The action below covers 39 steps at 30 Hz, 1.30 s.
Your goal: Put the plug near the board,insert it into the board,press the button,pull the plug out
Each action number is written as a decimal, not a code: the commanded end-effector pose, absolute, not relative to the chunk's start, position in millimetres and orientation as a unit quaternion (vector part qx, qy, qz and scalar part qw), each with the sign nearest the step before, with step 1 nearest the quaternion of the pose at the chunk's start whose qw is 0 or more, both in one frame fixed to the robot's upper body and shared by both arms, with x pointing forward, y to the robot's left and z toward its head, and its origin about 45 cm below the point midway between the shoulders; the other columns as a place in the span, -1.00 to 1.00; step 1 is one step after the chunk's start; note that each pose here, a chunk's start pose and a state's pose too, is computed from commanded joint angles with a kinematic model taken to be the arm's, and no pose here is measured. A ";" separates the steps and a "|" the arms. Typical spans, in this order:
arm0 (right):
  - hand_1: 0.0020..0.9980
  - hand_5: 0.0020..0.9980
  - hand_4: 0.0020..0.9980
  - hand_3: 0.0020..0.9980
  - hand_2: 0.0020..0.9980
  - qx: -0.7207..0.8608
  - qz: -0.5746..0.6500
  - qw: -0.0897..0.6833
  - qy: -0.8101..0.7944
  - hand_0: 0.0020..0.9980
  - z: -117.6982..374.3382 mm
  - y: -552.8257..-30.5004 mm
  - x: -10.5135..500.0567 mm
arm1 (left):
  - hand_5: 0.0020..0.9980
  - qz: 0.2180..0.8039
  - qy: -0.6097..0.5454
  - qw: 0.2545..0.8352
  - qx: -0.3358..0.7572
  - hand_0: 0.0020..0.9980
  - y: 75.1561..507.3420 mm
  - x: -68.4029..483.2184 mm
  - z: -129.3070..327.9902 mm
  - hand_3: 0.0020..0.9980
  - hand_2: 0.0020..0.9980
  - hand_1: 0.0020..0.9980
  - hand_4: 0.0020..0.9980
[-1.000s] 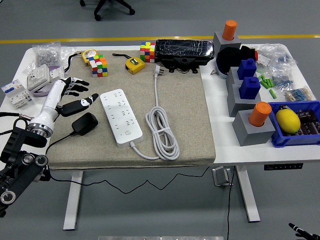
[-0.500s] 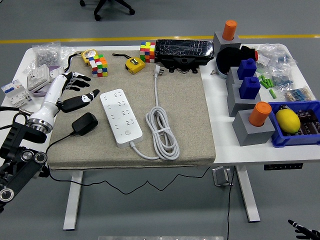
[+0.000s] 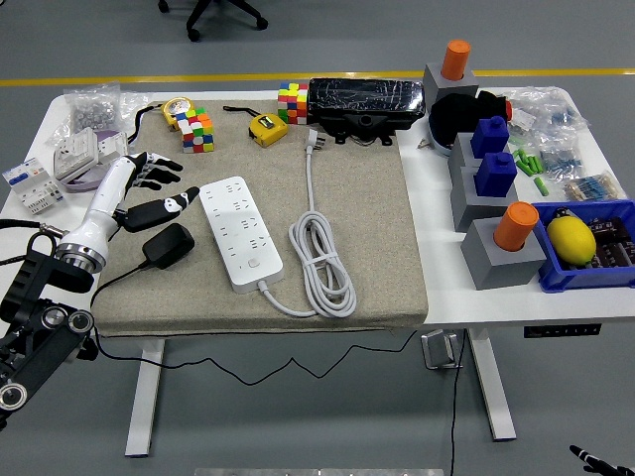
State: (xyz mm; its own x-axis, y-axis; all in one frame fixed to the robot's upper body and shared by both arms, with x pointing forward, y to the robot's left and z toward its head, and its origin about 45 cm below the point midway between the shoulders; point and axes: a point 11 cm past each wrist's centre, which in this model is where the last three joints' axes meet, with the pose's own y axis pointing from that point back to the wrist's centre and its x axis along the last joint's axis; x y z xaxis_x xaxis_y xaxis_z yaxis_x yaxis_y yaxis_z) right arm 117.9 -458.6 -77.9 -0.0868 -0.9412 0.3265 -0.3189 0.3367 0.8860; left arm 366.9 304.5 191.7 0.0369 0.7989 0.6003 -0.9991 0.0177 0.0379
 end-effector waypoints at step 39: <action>0.30 0.10 0.98 0.14 0.29 0.477 -0.336 0.477 -0.657 0.30 -82.3 -450.2 116.2 | -0.39 0.668 -0.202 0.675 0.240 0.14 311.2 365.4 187.9 0.15 0.09 0.19 0.65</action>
